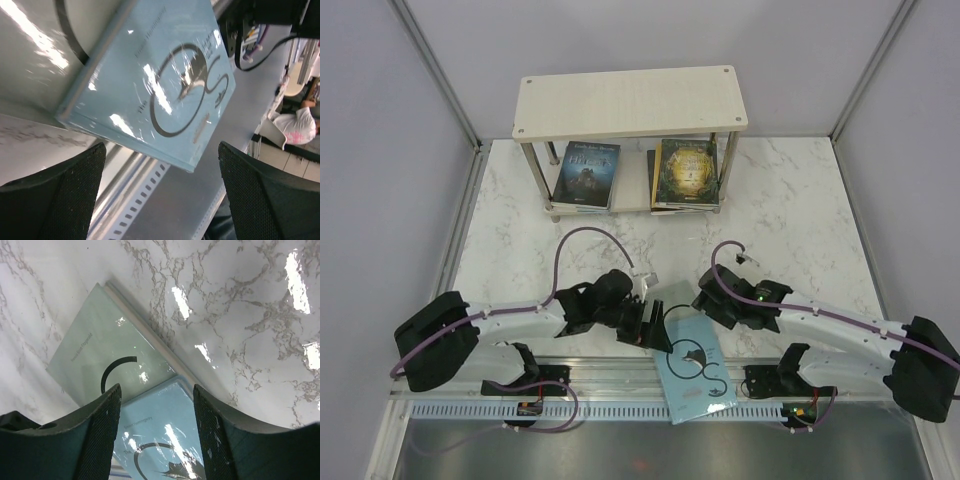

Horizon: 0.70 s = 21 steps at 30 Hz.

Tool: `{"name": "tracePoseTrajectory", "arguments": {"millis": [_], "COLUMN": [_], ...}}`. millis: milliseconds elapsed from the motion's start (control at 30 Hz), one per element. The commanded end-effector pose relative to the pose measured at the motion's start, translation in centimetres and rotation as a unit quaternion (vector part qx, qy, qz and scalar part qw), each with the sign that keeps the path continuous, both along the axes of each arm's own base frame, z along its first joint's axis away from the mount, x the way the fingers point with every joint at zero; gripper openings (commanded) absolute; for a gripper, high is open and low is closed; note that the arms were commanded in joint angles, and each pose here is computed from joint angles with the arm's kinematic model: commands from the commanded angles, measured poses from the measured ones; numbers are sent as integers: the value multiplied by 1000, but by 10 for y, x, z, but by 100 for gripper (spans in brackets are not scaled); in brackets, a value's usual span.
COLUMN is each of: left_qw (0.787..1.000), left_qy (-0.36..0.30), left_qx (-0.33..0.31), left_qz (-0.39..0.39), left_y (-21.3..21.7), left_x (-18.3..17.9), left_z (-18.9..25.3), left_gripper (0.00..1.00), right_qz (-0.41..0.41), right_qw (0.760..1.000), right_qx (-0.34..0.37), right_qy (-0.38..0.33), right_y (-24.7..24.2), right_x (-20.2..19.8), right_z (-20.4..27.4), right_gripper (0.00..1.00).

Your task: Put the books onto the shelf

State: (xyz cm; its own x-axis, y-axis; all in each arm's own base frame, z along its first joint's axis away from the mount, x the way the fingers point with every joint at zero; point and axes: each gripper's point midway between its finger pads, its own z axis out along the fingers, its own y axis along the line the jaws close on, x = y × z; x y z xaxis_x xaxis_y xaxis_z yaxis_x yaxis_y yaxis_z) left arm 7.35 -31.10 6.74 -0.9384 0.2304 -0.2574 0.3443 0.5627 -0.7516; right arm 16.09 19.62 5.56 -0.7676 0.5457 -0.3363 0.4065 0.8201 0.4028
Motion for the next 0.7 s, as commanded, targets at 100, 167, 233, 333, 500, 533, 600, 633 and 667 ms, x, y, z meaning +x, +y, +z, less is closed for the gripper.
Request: {"name": "tracePoseTrajectory", "arguments": {"millis": [100, 167, 233, 333, 500, 533, 600, 633, 667], "left_qw": [999, 999, 998, 996, 994, 993, 993, 993, 993], "left_qy": [30, 33, 37, 38, 47, 50, 55, 56, 59], "left_qx": [2, 17, 21, 28, -3, -6, -16, -16, -14], "left_qz": [17, 35, 56, 77, 100, 102, 104, 102, 99], "left_y": [2, 12, 16, 17, 3, 1, -4, -6, -7], "left_x": [-35, -37, -35, -31, -29, -29, -30, -32, -35], "left_z": [-4, -16, -19, -25, -21, -22, -21, -22, -24], "left_gripper": [94, 94, 94, 94, 94, 94, 93, 93, 93], "right_qz": [-10, -6, 3, 29, 71, 76, 88, 93, 105], "right_qw": [1000, 1000, 999, 998, 995, 994, 993, 993, 992], "right_qx": [19, 23, 34, 49, 61, 67, 65, 58, 57], "right_qy": [3, 7, 12, 16, 33, 31, 32, 33, 34], "right_y": [-11, -14, -12, -1, 26, 32, 42, 43, 48], "right_x": [-13, -19, -25, -34, -62, -65, -76, -79, -86], "right_z": [1, 0, -1, -7, -18, -17, -19, -22, -22], "right_gripper": [63, 64, 63, 63, 62, 62, 61, 61, 61]}}
